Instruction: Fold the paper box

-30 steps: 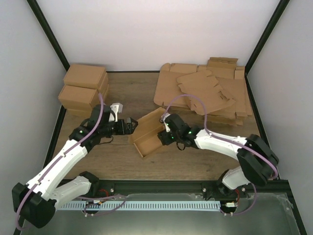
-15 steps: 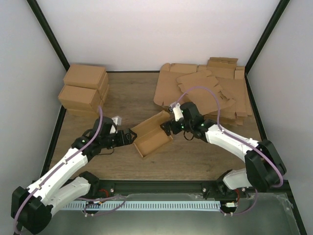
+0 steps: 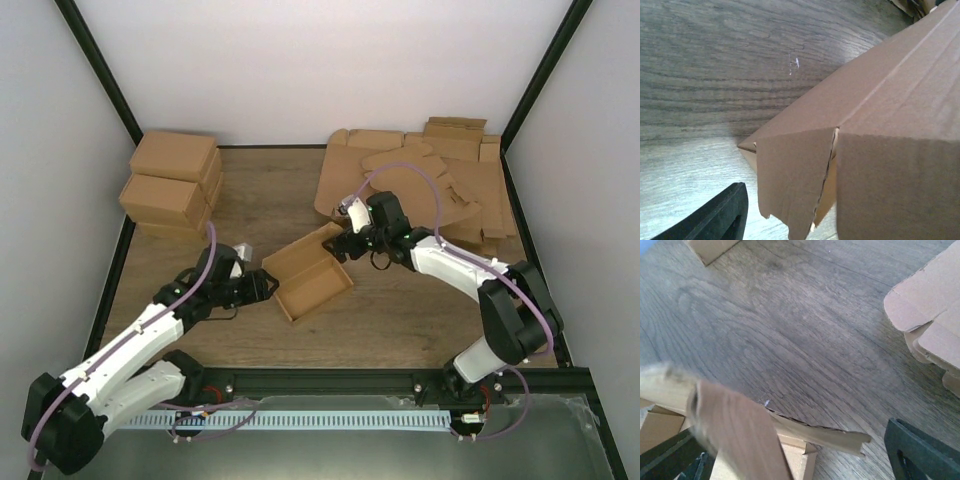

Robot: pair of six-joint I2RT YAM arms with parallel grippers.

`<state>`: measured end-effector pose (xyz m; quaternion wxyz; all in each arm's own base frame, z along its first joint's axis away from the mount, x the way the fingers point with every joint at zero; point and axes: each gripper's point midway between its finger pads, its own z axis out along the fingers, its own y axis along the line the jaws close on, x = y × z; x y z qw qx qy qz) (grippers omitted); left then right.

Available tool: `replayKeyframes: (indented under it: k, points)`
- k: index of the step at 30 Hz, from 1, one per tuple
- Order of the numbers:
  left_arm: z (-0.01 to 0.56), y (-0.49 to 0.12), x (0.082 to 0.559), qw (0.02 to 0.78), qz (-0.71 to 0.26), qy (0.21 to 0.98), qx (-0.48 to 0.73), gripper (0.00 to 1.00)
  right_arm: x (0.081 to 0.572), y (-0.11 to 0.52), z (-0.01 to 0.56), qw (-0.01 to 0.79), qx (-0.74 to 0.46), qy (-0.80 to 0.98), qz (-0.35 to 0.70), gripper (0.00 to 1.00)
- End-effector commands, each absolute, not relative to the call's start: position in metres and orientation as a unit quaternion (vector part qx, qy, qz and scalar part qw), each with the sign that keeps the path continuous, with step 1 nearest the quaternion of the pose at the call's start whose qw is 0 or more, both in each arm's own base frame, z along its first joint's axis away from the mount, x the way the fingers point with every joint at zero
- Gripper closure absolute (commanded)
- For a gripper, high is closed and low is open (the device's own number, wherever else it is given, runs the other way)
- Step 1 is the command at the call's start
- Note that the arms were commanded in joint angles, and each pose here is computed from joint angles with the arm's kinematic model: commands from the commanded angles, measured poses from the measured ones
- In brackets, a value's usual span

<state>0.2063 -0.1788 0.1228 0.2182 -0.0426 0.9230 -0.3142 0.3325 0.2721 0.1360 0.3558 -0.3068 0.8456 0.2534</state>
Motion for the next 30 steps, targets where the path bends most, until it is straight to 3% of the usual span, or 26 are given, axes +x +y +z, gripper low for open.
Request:
replayKeyframes:
  k: [1,9,13,14,16,21,30]
  points:
    - [0.124,-0.18,0.217,0.236,-0.307,0.921,-0.039,0.41,0.331,0.283,0.161,0.376,-0.333,0.804,0.318,0.12]
    - [0.126,-0.183,0.231,0.249,-0.289,0.924,-0.027,0.58,0.304,0.283,0.157,0.347,-0.33,0.801,0.359,0.52]
    - [0.133,-0.181,0.239,0.26,-0.271,0.927,-0.019,0.62,0.288,0.28,0.155,0.332,-0.323,0.8,0.381,0.59]
    - [0.133,-0.18,0.241,0.263,-0.265,0.928,-0.017,0.62,0.286,0.278,0.154,0.333,-0.318,0.803,0.378,0.57]
    - [0.135,-0.179,0.244,0.267,-0.255,0.929,-0.012,0.62,0.29,0.27,0.156,0.349,-0.301,0.811,0.36,0.37]
    - [0.137,-0.179,0.25,0.266,-0.238,0.934,0.004,0.64,0.308,0.259,0.159,0.374,-0.275,0.826,0.32,0.01]
    - [0.129,-0.176,0.255,0.251,-0.211,0.944,0.024,0.68,0.339,0.272,0.165,0.395,-0.272,0.798,0.363,0.0]
